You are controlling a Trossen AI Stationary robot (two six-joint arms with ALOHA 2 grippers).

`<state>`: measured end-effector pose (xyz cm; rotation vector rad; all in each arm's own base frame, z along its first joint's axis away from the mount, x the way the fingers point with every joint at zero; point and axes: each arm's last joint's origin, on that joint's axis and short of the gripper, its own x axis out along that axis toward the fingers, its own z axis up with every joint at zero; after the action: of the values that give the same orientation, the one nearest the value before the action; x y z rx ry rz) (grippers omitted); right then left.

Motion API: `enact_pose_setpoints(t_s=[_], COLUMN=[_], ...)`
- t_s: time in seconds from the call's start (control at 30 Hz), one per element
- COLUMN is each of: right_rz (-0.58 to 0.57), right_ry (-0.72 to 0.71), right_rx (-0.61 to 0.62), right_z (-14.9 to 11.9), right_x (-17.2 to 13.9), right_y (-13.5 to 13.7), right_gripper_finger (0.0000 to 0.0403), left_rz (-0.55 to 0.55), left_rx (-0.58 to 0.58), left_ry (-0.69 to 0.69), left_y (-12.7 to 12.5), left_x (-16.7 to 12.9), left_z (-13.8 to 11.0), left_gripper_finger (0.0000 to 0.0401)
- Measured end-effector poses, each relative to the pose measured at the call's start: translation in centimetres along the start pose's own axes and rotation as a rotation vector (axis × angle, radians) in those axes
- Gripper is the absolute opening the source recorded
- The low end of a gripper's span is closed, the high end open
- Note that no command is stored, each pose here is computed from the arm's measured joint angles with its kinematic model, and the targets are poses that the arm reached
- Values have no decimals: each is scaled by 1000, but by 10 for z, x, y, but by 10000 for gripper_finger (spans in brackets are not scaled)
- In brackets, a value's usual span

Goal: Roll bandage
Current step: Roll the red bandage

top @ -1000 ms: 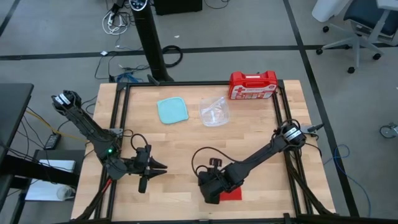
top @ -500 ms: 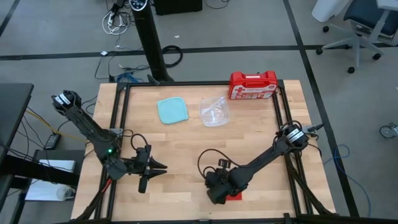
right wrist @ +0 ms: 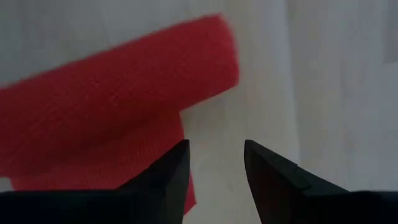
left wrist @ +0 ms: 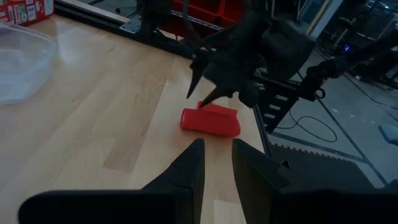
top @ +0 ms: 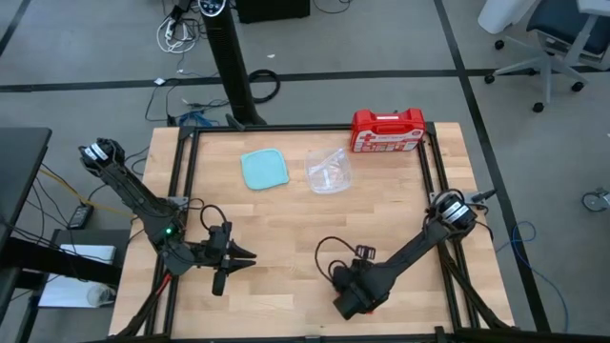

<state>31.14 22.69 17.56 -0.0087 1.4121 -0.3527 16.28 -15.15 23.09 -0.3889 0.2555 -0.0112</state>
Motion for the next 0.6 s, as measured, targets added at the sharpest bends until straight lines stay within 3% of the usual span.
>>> enact_pose_setpoints(t_s=[0.3,0.4,0.6], right_rz=[137,221,217], right_ry=[-214,-304,-335], right_rx=[33,20,25], right_z=[16,26,29], right_x=[-28,-22,2], right_y=[-2,7,3], right_gripper_finger=[151,151,151], left_rz=[0,0,-3], left_rx=[0,0,-4], left_ry=[0,0,-1], left_y=[0,0,0], left_x=[0,0,0], left_z=[0,0,0], left_gripper_finger=[85,85,85])
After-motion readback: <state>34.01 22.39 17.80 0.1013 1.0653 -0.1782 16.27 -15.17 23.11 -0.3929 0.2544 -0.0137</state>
